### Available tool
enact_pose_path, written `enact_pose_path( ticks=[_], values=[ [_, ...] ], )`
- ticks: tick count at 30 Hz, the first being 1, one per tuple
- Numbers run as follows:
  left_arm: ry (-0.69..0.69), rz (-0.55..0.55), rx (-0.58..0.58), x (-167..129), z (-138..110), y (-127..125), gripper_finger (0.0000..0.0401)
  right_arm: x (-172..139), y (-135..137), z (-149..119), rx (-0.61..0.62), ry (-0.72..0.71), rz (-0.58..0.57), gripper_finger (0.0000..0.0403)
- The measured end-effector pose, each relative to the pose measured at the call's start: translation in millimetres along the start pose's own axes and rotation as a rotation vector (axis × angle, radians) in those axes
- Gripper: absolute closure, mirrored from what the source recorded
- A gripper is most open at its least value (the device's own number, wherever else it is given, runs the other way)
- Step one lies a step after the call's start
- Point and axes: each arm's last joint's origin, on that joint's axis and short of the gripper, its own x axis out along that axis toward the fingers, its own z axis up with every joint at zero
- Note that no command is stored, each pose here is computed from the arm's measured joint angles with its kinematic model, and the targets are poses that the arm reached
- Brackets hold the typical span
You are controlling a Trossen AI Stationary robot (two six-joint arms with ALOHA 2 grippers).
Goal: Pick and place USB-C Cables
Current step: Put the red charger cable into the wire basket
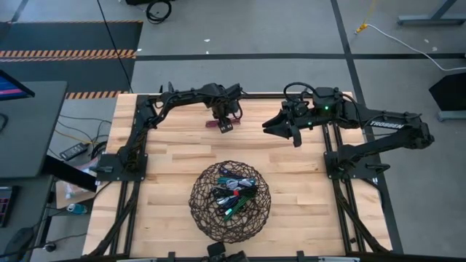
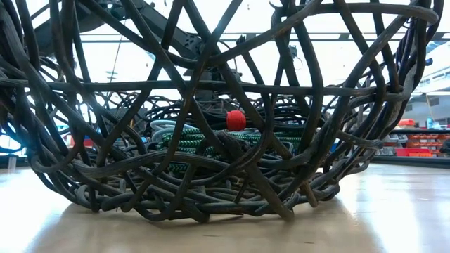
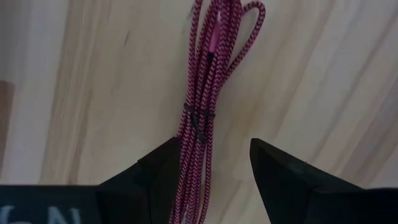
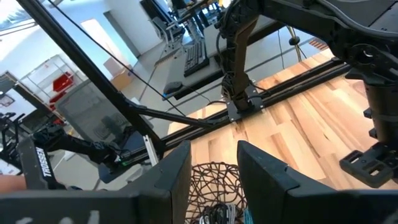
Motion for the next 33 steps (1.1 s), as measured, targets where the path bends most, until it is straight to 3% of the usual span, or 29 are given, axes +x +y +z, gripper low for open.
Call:
enact_pose_path(
  ticks=[19, 26, 33],
  values=[
    [0.010, -0.018, 0.031, 0, -1, 0, 0.0201, 0, 0, 0, 0.001, -0.003, 0.003, 0.0267],
    [0.103, -0.036, 0.024, 20, -7, 3, 0.0217, 0, 0, 1, 0.007, -0.006, 0.005, 0.0267],
    [0.079, -0.018, 0.025, 21, -5, 4, 0.0221, 0, 0, 1, 0.007, -0.005, 0.004, 0.0267]
  ],
)
